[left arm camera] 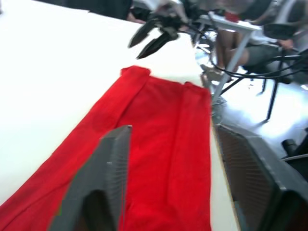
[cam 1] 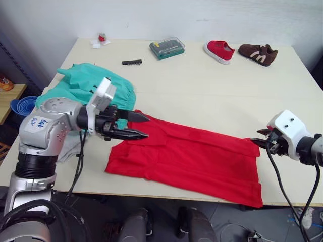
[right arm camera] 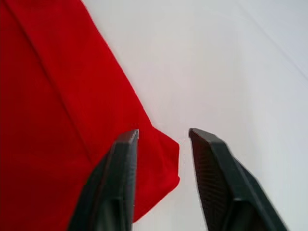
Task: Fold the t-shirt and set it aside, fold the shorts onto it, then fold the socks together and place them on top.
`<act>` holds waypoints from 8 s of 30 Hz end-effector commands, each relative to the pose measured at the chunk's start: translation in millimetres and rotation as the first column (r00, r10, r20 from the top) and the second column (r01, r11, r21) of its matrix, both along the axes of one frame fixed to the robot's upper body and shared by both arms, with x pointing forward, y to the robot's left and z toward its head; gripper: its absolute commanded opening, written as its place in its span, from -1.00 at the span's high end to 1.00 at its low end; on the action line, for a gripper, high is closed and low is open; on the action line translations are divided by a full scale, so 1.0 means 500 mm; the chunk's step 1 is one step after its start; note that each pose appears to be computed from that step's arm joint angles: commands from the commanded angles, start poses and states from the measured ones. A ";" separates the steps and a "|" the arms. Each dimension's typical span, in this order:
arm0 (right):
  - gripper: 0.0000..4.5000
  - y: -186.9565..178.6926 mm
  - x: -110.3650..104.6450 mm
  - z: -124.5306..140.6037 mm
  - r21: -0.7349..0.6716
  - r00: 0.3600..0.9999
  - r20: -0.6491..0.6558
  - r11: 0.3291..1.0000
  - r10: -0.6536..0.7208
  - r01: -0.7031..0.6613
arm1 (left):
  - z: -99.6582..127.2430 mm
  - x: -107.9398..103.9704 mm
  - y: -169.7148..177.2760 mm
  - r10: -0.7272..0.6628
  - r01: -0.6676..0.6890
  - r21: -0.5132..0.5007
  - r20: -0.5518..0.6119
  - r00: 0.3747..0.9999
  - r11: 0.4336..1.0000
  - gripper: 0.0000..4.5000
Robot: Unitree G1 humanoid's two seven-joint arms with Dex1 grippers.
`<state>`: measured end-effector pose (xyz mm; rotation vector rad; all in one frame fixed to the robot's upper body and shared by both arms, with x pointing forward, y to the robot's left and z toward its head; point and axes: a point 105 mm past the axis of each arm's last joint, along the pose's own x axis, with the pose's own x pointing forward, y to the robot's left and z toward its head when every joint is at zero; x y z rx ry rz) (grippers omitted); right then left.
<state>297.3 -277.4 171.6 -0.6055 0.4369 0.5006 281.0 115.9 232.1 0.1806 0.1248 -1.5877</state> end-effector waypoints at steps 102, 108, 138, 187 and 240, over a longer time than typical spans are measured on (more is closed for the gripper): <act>-0.98 0.085 -0.208 -0.162 0.648 0.695 -0.404 0.351 -0.595 0.676 | -0.099 0.279 -0.076 0.220 -0.303 0.299 0.283 0.934 0.905 -1.00; -0.99 0.094 -0.199 -0.178 0.649 0.668 -0.450 0.296 -0.593 0.701 | -0.120 0.284 -0.078 0.251 -0.330 0.349 0.252 0.935 0.877 -0.91; 0.99 0.118 -0.072 -0.128 0.673 0.761 -0.401 0.399 -0.510 0.622 | -0.158 0.261 -0.052 0.209 -0.251 0.446 0.144 0.967 0.859 1.00; 0.99 0.082 0.012 -0.120 0.425 0.778 -0.340 0.651 -0.528 0.628 | -0.199 0.172 0.004 0.302 -0.273 0.429 0.002 0.953 0.861 1.00; -1.00 0.132 0.093 0.010 0.411 0.930 -0.198 0.835 -0.310 0.365 | -0.091 0.169 0.054 0.515 -0.459 0.242 -0.297 0.804 0.855 -1.00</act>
